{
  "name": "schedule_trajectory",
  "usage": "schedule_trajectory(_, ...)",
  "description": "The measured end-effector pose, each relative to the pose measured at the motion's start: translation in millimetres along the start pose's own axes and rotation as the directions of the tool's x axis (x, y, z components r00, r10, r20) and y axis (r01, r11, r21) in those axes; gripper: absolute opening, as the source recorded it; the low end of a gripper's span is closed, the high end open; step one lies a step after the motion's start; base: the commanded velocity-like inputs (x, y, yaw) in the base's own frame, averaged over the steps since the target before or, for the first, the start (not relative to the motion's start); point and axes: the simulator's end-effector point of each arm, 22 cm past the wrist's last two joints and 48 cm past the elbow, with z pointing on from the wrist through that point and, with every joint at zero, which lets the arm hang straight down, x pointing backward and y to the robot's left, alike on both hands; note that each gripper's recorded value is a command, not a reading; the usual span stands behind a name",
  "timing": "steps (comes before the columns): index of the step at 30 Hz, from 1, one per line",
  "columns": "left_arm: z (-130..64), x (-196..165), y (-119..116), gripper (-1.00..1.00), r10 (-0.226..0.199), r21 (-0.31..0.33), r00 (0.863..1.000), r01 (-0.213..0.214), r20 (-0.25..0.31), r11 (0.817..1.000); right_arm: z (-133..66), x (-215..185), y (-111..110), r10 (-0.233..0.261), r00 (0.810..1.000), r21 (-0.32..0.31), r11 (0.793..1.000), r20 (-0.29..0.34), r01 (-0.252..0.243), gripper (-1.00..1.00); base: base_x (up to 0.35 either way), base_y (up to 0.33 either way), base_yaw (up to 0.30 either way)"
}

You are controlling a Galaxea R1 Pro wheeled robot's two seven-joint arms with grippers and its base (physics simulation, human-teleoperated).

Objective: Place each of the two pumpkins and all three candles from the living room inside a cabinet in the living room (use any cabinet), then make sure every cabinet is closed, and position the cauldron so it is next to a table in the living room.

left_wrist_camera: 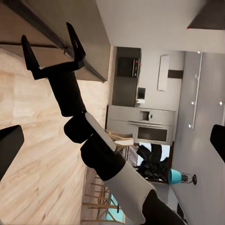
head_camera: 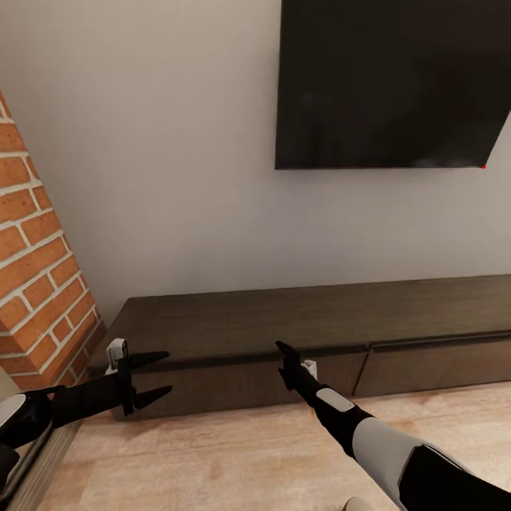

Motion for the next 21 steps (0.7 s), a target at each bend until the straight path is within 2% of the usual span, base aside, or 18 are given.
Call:
schedule_trajectory(7, 0.6, 1.0, -1.7, 1.00, 0.004, 0.003, 1.000, -0.004, -0.003, 1.000, 0.1, -0.4, -0.2, 0.005, 1.000, 0.000, 1.000, 0.001, -0.005, 1.00, 0.075, 0.012, 0.000)
schedule_trajectory(18, 0.9, 2.0, -5.6, 1.00, 0.013, 0.008, 1.000, -0.013, -0.005, 1.000, 0.1, -0.3, -2.1, 0.006, 1.000, 0.008, 1.000, 0.001, -0.006, 1.00, 0.007, 0.000, 0.000)
schedule_trajectory(21, 1.0, 3.2, 1.1, 1.00, 0.014, 0.008, 1.000, -0.014, -0.005, 1.000, 0.6, 0.2, -8.9, 0.006, 1.000, 0.008, 1.000, 0.001, -0.006, 1.00, 0.000, 0.000, 0.000)
